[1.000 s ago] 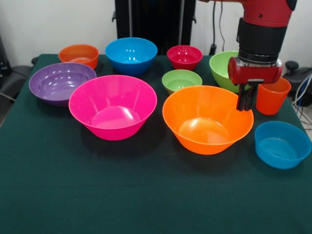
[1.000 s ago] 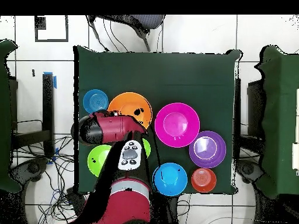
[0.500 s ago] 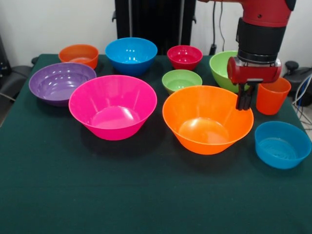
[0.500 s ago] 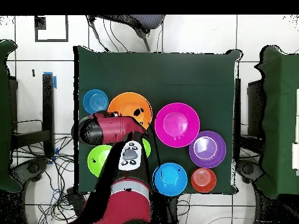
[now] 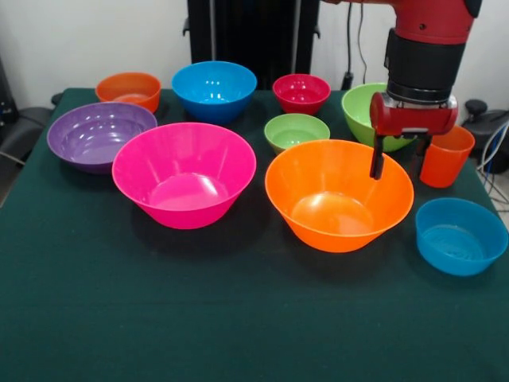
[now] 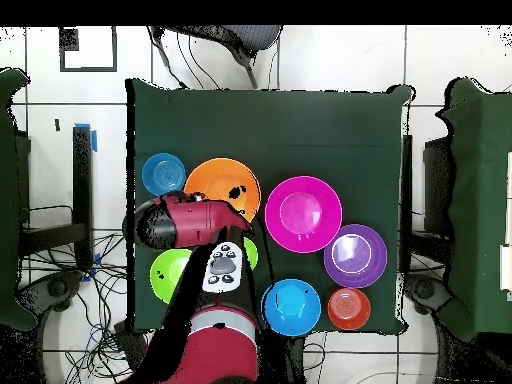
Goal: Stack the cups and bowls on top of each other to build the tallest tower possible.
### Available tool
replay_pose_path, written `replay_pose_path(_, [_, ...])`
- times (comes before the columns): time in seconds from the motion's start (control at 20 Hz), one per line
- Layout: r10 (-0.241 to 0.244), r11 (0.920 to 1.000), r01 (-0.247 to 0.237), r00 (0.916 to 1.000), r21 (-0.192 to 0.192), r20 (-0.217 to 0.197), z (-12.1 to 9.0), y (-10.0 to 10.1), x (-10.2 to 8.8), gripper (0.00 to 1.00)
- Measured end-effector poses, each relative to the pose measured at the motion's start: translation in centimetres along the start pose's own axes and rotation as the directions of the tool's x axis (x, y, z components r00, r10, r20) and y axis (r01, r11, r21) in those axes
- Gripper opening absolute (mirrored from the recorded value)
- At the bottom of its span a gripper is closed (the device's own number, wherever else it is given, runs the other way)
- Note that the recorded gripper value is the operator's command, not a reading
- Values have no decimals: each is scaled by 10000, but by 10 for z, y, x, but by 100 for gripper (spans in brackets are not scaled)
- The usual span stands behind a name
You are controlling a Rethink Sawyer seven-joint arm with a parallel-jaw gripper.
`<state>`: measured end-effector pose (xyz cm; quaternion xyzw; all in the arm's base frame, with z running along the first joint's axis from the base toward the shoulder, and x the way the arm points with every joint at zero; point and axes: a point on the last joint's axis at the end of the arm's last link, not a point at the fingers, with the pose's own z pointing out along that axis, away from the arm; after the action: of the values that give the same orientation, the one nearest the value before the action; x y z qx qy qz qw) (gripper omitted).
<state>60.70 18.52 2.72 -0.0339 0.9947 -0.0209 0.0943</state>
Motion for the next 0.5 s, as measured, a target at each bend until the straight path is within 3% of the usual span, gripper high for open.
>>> replay_pose_path(0.5, [-131, 9999, 131, 9999, -9, -100, 2, 8, 7, 100])
